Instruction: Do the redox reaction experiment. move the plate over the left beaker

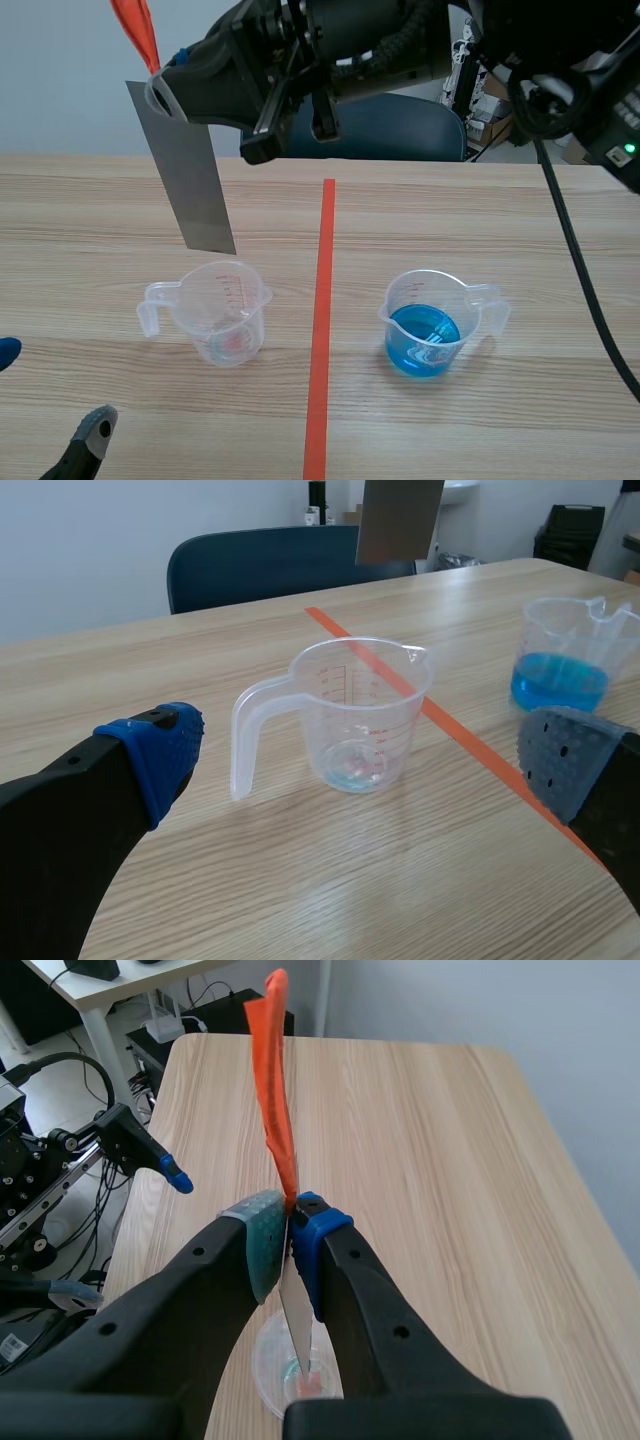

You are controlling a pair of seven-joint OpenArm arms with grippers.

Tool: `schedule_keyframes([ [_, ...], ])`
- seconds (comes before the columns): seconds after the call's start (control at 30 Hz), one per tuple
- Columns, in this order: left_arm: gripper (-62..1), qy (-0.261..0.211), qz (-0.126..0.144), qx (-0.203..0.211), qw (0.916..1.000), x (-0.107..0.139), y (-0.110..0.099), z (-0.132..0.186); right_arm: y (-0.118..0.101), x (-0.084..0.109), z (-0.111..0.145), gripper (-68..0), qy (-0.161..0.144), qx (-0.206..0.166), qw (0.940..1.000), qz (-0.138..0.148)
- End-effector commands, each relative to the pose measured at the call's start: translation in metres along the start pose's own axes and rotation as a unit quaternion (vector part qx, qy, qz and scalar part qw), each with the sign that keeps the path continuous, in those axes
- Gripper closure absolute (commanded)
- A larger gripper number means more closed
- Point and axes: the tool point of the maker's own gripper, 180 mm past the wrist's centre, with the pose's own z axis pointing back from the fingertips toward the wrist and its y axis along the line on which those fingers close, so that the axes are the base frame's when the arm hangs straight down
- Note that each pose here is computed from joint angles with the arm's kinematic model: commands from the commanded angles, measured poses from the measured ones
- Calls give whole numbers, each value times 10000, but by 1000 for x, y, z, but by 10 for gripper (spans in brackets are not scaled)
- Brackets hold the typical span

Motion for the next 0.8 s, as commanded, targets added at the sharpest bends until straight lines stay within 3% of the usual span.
schedule_keyframes([
  [0.0, -623, -166, 78, 142, 9997, 4, -4, -5, -3, 0, -5, -6, -59, 27, 10000, -72],
  [0.13, -623, -104, 317, 489, 9982, -4, -11, -8, -6, -16, -16, -6, 58, 62, 9995, -319],
  [0.3, -623, 275, 369, 796, 9958, -21, -11, -9, -18, -25, -16, -6, 29, -130, 9992, -373],
  [0.6, -623, 370, 386, 1213, 9912, -42, 2, 0, -20, -19, -23, -6, -78, -148, 9995, -286],
  [0.77, -623, 492, 304, 973, 9936, -62, -8, 8, -23, -10, -23, -6, -146, -157, 9996, -185],
])
